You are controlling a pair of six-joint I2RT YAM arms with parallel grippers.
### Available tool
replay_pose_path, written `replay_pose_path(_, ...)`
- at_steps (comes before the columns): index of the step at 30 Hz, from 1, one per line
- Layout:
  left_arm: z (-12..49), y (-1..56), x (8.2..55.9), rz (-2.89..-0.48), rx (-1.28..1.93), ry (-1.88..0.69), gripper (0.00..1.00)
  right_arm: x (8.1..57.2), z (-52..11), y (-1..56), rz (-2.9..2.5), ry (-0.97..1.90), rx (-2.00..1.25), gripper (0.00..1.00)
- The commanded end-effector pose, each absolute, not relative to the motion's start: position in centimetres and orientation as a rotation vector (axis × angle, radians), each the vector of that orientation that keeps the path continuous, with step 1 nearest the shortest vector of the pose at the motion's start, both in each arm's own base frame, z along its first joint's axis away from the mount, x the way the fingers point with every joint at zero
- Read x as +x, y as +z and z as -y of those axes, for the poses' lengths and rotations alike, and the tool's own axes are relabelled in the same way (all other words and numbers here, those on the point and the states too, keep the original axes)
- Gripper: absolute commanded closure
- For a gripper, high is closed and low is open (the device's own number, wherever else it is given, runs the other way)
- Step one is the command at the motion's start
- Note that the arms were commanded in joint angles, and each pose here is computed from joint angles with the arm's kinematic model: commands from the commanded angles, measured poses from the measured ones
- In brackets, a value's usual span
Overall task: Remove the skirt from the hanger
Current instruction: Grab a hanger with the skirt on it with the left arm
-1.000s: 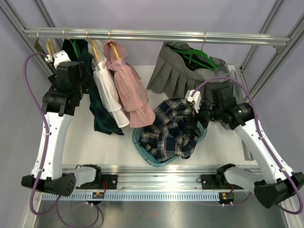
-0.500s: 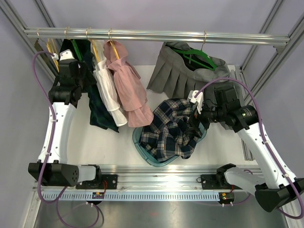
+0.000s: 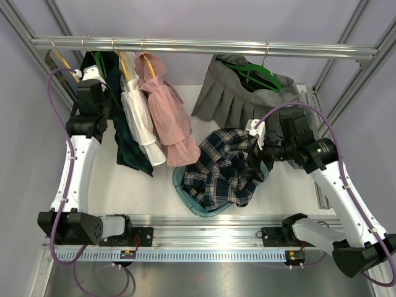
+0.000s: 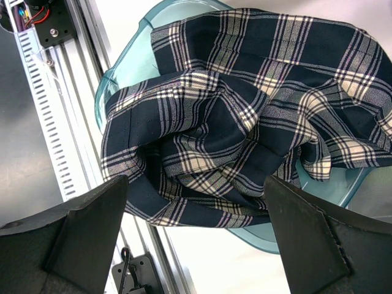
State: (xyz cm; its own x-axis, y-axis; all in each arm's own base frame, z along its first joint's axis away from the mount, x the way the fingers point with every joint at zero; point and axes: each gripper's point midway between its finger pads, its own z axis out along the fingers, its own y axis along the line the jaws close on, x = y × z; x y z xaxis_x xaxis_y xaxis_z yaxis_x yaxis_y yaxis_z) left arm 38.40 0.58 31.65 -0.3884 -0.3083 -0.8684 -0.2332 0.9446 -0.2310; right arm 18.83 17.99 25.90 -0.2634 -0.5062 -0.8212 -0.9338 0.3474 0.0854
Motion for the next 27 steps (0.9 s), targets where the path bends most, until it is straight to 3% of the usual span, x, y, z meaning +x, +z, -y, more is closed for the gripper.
replay_pose_path(1,0.1,38.3,38.3,-1.784,-0.303,-0.149,1.00,18.3,-18.0,27.7,-1.834,0.765,-1.265,0.01)
replay_pose_path(12,1.0,47.4,34.2,-1.555,-0.222,-0.214,1.00,18.2,-17.9,28.0,-1.814,0.762,-1.267,0.00)
replay_pose_path(27,0.6,48.3,31.9,-1.487,-0.070,-0.094,1.00,17.9,-17.9,27.8,-1.814,0.770,-1.266,0.00)
